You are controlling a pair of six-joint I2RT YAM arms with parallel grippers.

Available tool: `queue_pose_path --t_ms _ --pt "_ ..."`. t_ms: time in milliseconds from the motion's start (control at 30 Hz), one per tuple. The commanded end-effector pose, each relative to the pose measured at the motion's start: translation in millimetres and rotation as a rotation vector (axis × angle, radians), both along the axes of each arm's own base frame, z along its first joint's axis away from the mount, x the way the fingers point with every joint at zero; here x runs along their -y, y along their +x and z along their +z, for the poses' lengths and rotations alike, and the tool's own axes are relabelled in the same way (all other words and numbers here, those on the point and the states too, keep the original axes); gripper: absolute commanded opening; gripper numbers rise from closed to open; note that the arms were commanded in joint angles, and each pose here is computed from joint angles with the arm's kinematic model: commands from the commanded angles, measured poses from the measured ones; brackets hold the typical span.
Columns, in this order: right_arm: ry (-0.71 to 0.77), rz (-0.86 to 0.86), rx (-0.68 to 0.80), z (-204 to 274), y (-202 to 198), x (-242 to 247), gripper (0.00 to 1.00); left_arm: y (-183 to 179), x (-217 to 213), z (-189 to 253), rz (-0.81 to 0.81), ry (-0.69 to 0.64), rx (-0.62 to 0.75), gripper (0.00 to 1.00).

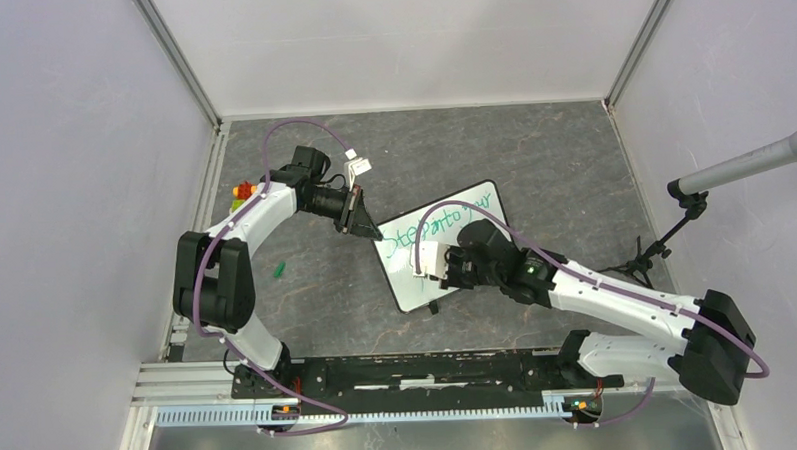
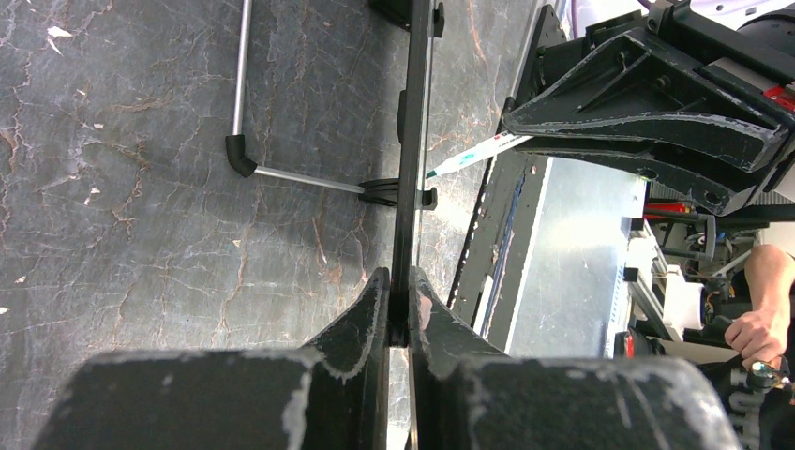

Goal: Write a sentence on the whiteboard

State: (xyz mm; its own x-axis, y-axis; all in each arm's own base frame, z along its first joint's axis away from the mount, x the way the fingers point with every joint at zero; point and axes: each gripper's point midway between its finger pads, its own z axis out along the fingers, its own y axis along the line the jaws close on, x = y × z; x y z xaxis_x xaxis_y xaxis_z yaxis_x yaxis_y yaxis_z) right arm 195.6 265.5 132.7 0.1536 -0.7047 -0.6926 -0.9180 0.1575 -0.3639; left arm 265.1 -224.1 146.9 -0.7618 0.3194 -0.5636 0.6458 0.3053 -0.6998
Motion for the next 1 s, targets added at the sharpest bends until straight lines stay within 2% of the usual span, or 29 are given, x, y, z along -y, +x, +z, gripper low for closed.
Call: queue_pose_path --t_ms 0,533,967 --pt "0.045 -0.019 0.048 20.9 12.3 -10.2 0.0 6.2 -0.9 -7.5 -0.008 0.023 0.05 0.02" --pt "0.035 -0.11 0.056 23.0 28.9 7.7 0.0 6.7 -1.1 -6.6 -0.006 0.024 0.053 0.03" --pt "-0.038 -0.01 -0.06 -7.9 0.2 14.1 0.0 7.4 -1.0 -7.3 -0.004 0.026 0.05 0.02"
